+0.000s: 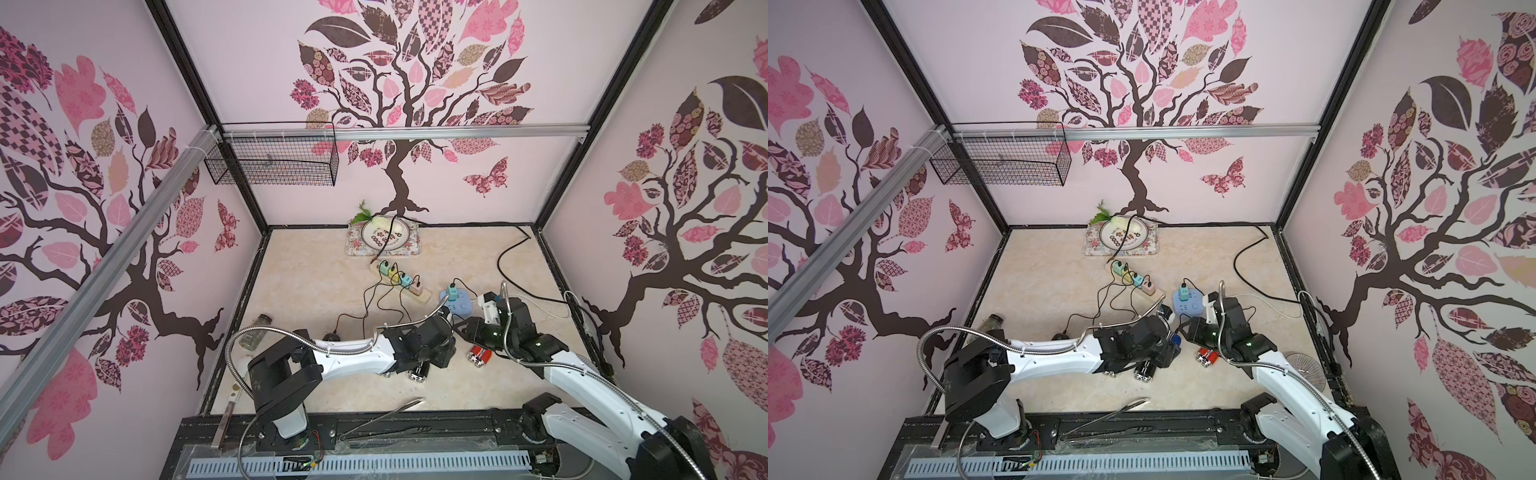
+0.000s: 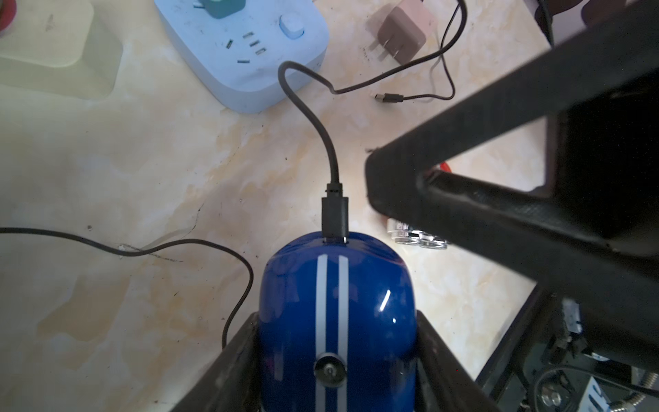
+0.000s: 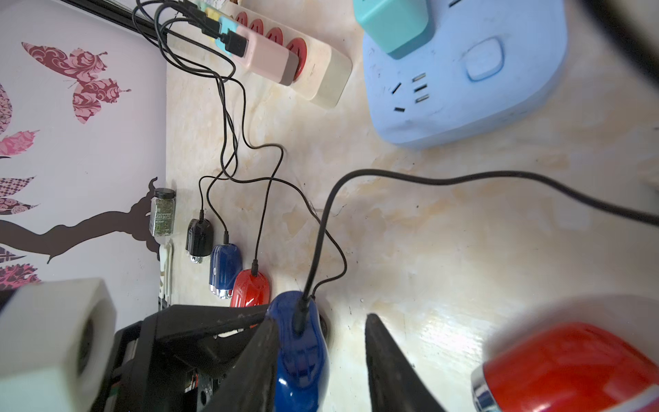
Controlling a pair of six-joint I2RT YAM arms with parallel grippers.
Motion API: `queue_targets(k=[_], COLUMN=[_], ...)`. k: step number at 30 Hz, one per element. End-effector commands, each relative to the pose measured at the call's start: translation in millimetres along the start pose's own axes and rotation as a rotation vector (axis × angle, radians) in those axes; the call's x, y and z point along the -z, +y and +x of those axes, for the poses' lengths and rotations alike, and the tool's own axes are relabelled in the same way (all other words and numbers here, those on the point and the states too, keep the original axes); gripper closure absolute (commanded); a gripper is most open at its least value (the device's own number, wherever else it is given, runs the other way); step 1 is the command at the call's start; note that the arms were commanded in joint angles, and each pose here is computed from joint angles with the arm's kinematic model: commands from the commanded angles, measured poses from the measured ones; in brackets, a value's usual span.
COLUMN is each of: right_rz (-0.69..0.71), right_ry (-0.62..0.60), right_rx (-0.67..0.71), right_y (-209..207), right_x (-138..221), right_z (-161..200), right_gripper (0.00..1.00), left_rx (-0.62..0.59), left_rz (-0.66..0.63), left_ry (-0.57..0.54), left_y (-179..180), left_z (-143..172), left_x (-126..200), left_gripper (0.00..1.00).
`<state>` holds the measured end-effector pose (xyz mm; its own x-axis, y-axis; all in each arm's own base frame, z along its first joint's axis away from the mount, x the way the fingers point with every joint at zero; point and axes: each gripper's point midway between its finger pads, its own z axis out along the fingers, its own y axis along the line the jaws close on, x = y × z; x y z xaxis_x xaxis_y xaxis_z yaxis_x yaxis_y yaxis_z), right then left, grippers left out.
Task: Unplug the electric shaver
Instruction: Remove the charging cable from the electric shaver.
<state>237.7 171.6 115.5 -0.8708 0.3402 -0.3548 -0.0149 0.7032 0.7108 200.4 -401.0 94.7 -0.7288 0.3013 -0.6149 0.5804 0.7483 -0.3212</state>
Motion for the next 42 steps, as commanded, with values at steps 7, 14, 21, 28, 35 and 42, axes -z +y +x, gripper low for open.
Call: queue_targets(k=[7, 14, 21, 28, 35, 42], right_rz=[-0.066, -0.062, -0.069, -0.090, -0.119, -0.131], right_ry=[-0.006, 0.001, -0.006, -0.005, -0.003, 0.008], right_rx=[-0.012, -0.017, -0.016, -0.040, -0.065, -0.082], right_y=[11.2, 8.5, 11.0, 10.5, 10.9, 9.1], right_x=[-5.1, -7.9, -8.3, -8.0, -7.9, -9.5], right_z=[-3.7, -1.9, -5.7, -8.0, -9.0, -6.9], right_gripper=[0.60, 0.64, 0.69, 0.73, 0.76, 0.79], left_rx=[-0.007, -0.011, -0.011, -0.008, -0.002, -0.002], left_rz=[0.052, 0.066, 0.071, 0.069, 0.075, 0.078], left_ry=[-0.052, -0.054, -0.055, -0.055, -0.059, -0.070], left_y=[-7.2, -10.7, -12.1, -9.9, -10.5, -10.1], left_z=[-9.6, -10.6, -11.7, -10.0, -10.5, -11.2], left_x=[6.9, 7.0, 7.6, 8.0, 7.7, 10.0], left_gripper=[0.71, 0.71, 0.71, 0.71, 0.71, 0.71])
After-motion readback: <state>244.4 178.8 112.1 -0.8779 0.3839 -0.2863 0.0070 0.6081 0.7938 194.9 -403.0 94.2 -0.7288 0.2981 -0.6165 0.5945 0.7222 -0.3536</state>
